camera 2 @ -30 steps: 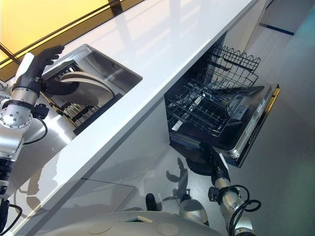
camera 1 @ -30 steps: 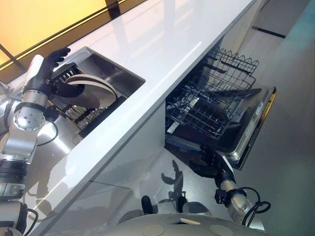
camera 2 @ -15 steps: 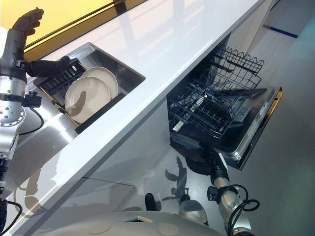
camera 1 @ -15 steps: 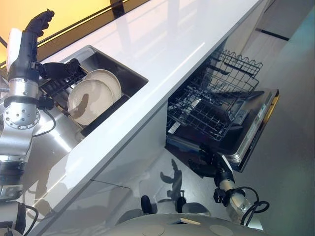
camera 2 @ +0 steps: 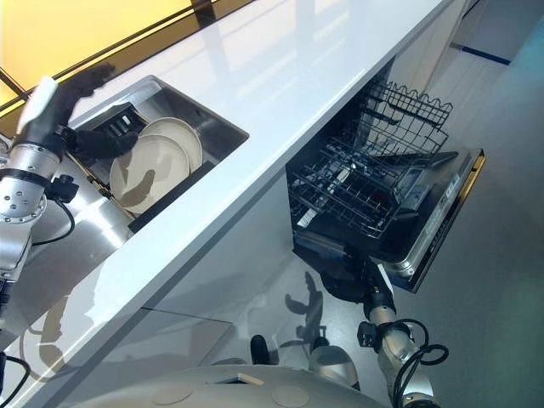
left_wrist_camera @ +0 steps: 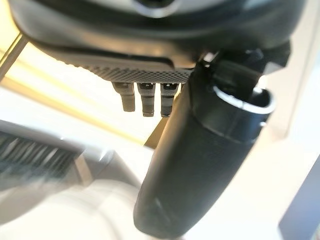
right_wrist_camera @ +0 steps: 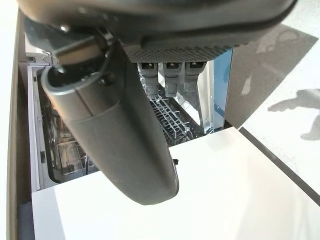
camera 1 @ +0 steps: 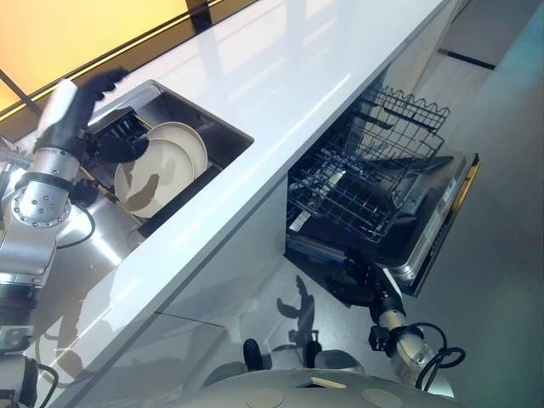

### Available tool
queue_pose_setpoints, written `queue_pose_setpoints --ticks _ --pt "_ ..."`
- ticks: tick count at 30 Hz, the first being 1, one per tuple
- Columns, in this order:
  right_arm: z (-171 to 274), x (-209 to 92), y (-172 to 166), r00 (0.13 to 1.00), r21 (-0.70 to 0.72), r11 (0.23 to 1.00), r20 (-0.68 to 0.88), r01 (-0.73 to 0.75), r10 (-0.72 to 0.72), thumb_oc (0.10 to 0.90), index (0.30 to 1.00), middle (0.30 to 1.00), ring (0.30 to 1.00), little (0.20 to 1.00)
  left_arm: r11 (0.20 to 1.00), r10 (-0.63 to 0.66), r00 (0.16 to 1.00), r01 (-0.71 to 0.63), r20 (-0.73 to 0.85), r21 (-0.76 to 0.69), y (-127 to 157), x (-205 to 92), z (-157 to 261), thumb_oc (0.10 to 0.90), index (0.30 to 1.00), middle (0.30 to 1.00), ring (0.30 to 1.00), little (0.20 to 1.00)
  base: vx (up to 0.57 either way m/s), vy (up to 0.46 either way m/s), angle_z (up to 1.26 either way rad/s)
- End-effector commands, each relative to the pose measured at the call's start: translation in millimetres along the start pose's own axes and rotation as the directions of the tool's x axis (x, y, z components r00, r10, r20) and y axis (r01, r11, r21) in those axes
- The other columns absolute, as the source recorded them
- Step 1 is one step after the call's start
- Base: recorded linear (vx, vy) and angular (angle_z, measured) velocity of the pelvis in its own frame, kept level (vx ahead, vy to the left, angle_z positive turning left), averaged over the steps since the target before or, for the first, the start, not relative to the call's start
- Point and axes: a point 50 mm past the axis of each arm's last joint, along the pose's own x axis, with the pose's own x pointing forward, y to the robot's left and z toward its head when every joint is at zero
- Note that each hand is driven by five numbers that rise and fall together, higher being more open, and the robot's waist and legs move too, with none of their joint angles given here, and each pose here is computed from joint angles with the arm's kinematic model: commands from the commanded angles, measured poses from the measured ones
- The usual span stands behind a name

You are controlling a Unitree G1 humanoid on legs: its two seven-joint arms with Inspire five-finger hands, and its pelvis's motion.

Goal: Pick up plates and place into dishwasher.

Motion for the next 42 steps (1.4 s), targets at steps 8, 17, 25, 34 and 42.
queue_pose_setpoints --ticks 8,17,25,34,42 --pt "49.8 10.9 -3.1 0.97 -0.063 0.997 0.238 -0.037 0.051 0.8 0.9 0.9 0.9 0.9 0.997 -0.082 0.985 0.082 -0.152 -0.002 35.8 24.2 -10.8 0.8 0.9 0.9 0.9 0.9 0.01 -0.003 -0.01" --pt "47.6 7.3 -9.8 0.972 -0.067 0.998 0.23 -0.022 0.037 0.8 0.9 0.9 0.9 0.9 0.993 -0.114 0.942 0.111 -0.316 -0.025 38.9 29.0 -35.0 0.8 0.9 0.9 0.9 0.9 0.05 -0.008 -0.01" --pt "46.4 4.1 -18.0 0.973 -0.072 0.997 0.229 0.008 0.009 0.8 0.9 0.9 0.9 0.9 0.992 -0.124 0.911 0.104 -0.392 -0.073 39.2 25.2 -51.7 0.8 0.9 0.9 0.9 0.9 0.04 -0.004 -0.04" --pt "42.3 1.2 -20.7 0.974 -0.073 0.997 0.227 0.023 -0.006 0.8 0.9 0.9 0.9 0.9 0.994 0.039 0.964 -0.064 -0.261 -0.088 57.9 32.5 -30.9 0.8 0.9 0.9 0.9 0.9 0.02 -0.006 0.0" --pt "43.0 1.1 -21.9 0.973 -0.079 0.997 0.229 0.022 -0.003 0.8 0.9 0.9 0.9 0.9 0.995 0.088 0.956 -0.095 -0.281 -0.011 55.8 21.3 -38.8 0.8 0.9 0.9 0.9 0.9 0.0 0.0 0.0"
